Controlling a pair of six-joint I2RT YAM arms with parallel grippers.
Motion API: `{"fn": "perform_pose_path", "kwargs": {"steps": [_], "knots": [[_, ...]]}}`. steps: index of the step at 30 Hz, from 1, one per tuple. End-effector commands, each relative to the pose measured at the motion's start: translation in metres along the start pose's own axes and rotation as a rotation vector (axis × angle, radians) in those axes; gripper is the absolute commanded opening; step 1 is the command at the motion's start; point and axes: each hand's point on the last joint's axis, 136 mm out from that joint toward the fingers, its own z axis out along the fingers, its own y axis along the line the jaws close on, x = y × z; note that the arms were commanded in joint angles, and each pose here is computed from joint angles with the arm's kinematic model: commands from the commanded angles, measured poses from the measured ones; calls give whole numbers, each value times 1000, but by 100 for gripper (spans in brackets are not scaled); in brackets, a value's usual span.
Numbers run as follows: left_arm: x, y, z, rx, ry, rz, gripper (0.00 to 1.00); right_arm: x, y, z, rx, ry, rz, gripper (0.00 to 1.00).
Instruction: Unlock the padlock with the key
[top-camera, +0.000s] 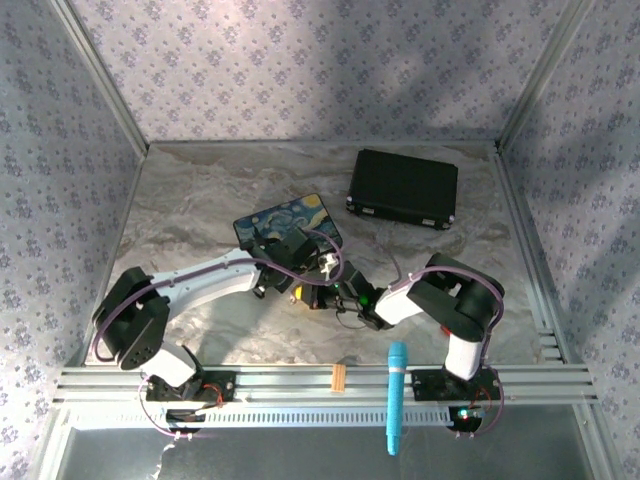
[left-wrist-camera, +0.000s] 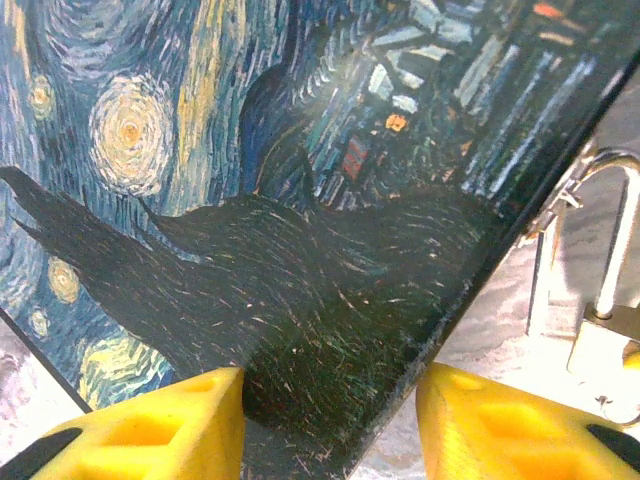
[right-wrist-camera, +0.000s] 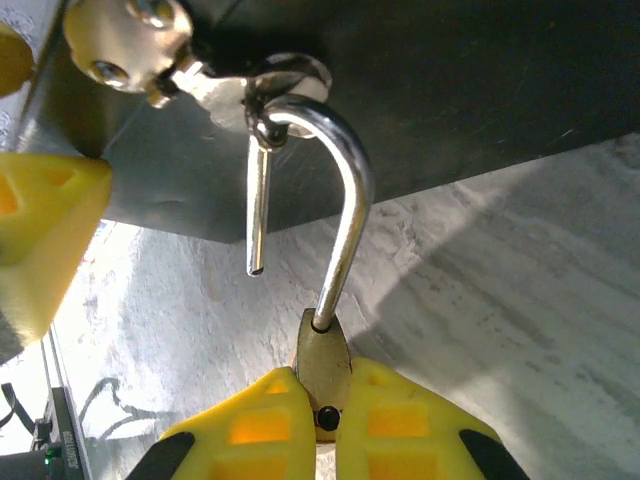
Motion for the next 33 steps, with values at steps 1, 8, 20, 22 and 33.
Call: {"fn": "perform_pose_path", "kwargs": {"steps": [1, 8, 20, 22, 33], "knots": [[27, -20, 20, 37, 107, 84, 45, -27, 20, 1, -84, -77, 22, 5], [34, -34, 25, 55, 115, 117, 43, -49, 21, 12, -135, -159, 113, 4], [42, -31, 24, -4, 128, 171, 43, -70, 10, 7, -162, -212, 168, 3], [42, -26, 27, -51, 127, 181, 43, -73, 10, 6, -165, -215, 173, 3], [47, -20, 26, -98, 134, 186, 42, -89, -4, -5, -150, -248, 199, 2]]}}
